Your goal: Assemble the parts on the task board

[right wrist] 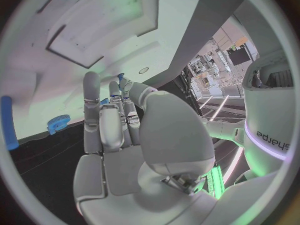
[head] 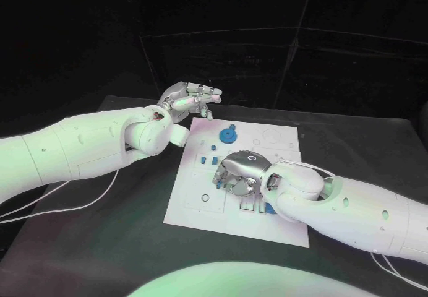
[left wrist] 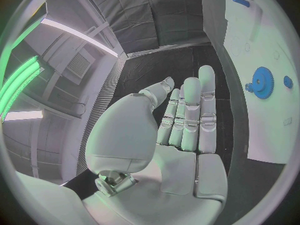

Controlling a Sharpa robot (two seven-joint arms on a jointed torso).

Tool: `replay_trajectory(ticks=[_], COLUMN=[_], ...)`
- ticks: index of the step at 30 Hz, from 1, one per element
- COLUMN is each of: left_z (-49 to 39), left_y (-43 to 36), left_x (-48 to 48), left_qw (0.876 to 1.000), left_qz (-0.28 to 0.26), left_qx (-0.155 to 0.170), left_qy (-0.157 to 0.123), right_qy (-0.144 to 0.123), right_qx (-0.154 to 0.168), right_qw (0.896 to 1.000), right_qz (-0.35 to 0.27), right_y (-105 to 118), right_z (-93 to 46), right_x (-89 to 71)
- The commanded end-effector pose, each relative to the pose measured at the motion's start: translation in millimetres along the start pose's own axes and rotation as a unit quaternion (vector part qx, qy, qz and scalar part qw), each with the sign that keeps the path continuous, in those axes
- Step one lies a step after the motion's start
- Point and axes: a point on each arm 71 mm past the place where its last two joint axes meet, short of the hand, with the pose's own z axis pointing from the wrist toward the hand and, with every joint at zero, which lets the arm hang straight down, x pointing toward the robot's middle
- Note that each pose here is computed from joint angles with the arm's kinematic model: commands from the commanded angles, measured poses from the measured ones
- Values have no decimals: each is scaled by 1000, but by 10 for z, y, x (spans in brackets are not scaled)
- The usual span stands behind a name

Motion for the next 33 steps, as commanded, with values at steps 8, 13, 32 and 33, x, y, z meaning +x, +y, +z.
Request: replay_trajectory(ticks=[8,13,32,33], left_z=[7,6,3,4], left_y=[-11,-10,4,5], left_x=[5,1,-35,-36], left_qw=[1000,1000,1000,1000], left_qz=[-4,-4,-2,-2], left_qx=[1,1,-8,-9], left_qy=[6,5,2,2], right_qy=[12,21,-8,-12], right_qx=[-5,-4,-6,-6], right_qw=[1000,999,1000,1000], right_qz=[-11,-26,-28,-27], right_y=[15,27,32,31], right_z=[12,31,25,21], right_x=[20,35,19,13])
